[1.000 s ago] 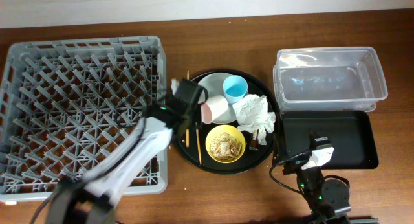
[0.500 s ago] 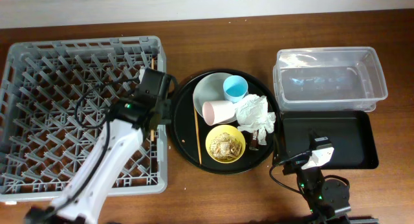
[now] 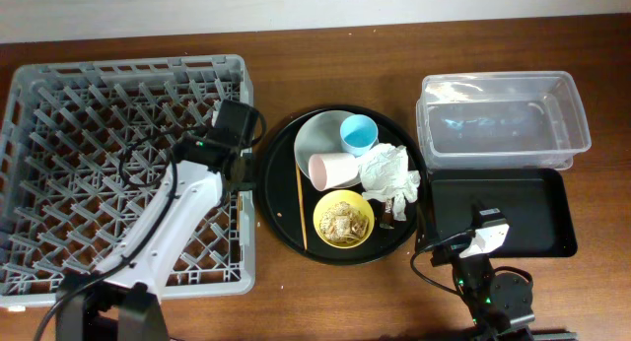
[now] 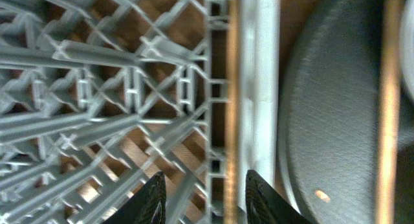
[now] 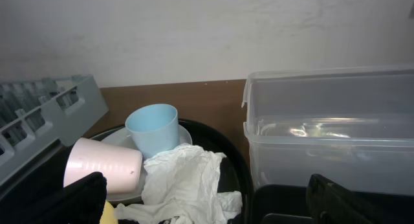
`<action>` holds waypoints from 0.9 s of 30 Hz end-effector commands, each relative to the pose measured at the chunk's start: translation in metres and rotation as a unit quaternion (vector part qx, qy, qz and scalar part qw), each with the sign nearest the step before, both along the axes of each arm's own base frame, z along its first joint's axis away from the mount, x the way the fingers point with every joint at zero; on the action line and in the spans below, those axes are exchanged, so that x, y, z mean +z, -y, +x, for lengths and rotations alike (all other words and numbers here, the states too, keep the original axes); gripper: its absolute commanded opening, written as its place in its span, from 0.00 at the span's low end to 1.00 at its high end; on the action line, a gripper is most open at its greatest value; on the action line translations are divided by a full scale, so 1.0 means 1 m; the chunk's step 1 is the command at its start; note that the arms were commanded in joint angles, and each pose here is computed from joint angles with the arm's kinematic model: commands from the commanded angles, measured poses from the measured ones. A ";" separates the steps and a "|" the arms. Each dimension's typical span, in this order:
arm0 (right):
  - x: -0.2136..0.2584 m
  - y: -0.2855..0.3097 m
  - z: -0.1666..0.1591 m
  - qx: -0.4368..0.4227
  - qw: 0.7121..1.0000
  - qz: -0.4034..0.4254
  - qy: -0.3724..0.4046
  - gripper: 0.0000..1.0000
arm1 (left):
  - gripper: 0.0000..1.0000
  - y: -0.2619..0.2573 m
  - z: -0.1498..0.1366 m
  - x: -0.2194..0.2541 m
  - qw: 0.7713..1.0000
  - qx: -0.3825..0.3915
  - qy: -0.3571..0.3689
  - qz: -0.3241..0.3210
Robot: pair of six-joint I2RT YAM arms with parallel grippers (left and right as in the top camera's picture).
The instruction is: Sort waste into correct bins and load items into the dishwasher rack
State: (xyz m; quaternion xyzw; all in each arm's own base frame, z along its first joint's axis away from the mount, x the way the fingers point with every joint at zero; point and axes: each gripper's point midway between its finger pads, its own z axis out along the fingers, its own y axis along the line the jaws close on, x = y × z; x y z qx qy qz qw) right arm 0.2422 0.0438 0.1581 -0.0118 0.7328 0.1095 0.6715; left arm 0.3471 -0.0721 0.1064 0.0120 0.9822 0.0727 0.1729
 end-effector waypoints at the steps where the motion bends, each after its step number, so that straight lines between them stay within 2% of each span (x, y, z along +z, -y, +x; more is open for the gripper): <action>1: -0.003 0.004 0.000 -0.010 1.000 0.000 -0.002 0.99 | 0.38 0.071 -0.002 0.052 0.978 -0.068 0.026 -0.196; 4: -0.003 0.004 0.000 -0.010 1.000 0.000 -0.002 0.99 | 0.38 0.092 -0.010 0.054 0.973 -0.041 0.019 -0.225; 7: -0.003 0.004 0.000 -0.010 1.000 0.000 -0.002 0.99 | 0.37 0.104 -0.020 0.031 0.981 -0.017 0.014 -0.193; 10: -0.003 0.004 0.000 -0.010 1.000 0.000 -0.002 0.99 | 0.36 0.126 -0.024 0.000 0.985 -0.033 0.011 -0.167; 12: -0.003 0.004 0.000 -0.010 1.000 0.000 -0.002 0.99 | 0.31 0.123 -0.021 -0.018 0.990 -0.002 0.005 -0.144; 22: -0.003 0.004 0.000 -0.010 1.000 0.000 -0.002 0.99 | 0.30 0.123 -0.022 -0.099 0.993 0.008 -0.067 -0.098; 24: -0.003 0.004 0.000 -0.010 1.000 0.000 -0.002 0.99 | 0.22 0.122 -0.023 -0.110 0.993 0.010 -0.076 -0.092; 25: -0.003 0.004 0.000 -0.010 1.000 0.000 -0.002 0.99 | 0.13 0.122 -0.024 -0.117 0.993 0.010 -0.081 -0.090; 27: -0.003 0.004 0.000 -0.010 1.000 0.000 -0.002 0.99 | 0.07 0.121 -0.026 -0.127 0.992 0.011 -0.091 -0.083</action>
